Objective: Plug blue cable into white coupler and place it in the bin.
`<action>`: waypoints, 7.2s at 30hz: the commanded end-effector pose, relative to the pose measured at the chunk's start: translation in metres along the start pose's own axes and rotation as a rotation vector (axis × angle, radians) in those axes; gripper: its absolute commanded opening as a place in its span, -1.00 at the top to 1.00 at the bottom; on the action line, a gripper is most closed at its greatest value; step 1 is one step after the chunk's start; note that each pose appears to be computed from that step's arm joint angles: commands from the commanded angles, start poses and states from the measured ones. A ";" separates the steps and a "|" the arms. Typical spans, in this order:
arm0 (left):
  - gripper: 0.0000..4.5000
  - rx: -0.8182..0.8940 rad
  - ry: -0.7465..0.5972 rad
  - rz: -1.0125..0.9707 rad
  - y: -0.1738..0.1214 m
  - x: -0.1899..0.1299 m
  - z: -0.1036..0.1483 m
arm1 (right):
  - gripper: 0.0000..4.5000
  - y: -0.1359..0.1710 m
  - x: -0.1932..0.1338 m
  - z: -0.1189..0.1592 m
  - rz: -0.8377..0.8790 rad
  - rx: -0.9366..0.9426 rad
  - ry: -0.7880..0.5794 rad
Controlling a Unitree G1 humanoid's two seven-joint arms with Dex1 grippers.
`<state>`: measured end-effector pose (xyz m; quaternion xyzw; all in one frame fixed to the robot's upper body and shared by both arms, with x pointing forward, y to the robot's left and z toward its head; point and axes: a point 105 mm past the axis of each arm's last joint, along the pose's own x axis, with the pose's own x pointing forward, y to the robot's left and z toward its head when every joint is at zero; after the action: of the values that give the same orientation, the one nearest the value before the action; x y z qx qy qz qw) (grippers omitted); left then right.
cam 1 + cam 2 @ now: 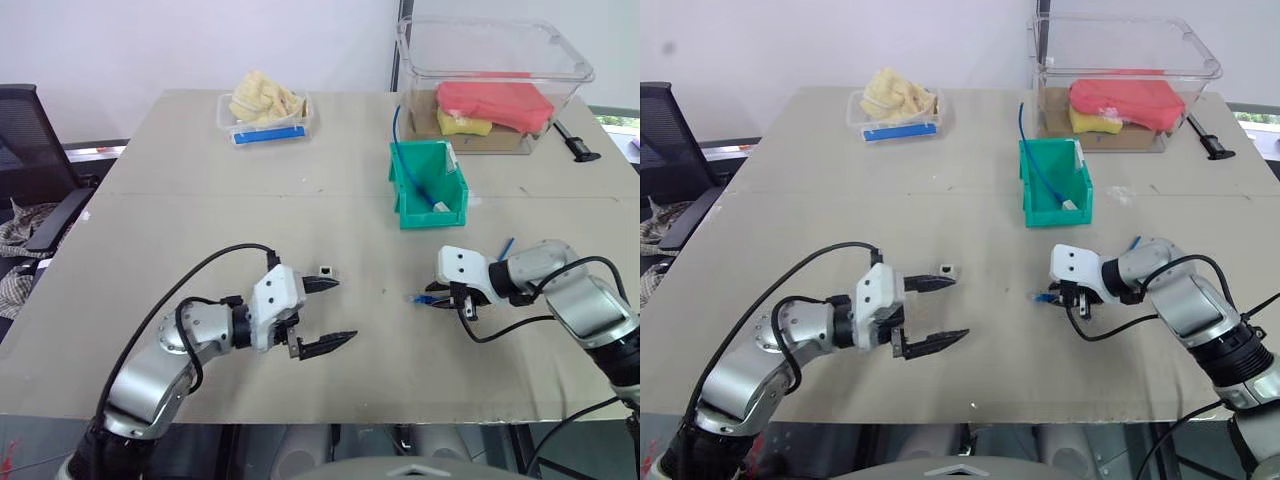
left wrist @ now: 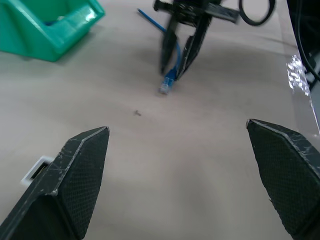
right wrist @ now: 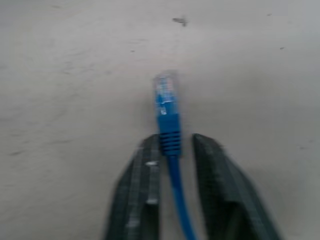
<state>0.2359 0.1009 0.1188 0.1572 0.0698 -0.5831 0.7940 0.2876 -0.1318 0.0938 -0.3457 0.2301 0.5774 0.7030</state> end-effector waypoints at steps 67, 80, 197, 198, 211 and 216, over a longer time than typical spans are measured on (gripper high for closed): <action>-0.06 0.298 0.358 -0.421 0.013 0.145 0.008 | -1.00 0.107 -0.112 -0.020 -0.468 0.283 -0.230; 0.96 0.318 0.069 -0.369 0.028 0.132 0.051 | -1.00 0.086 -0.104 -0.009 -0.631 0.445 -0.350; 0.84 0.214 0.086 -0.223 0.077 0.113 -0.016 | 1.00 -0.042 0.012 0.067 -0.132 0.168 -0.414; 0.84 0.213 0.085 -0.222 0.077 0.113 -0.016 | 1.00 -0.041 0.014 0.066 -0.124 0.170 -0.408; 0.84 0.229 0.083 -0.225 0.076 0.115 -0.014 | 1.00 -0.035 0.026 0.045 -0.053 0.167 -0.265; 0.84 0.233 0.081 -0.226 0.076 0.116 -0.013 | 1.00 -0.035 0.028 0.043 -0.008 0.164 -0.217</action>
<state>0.3488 0.0266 0.0852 0.2556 0.0564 -0.6571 0.7069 0.3273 -0.0761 0.1336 -0.2204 0.1390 0.5931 0.7618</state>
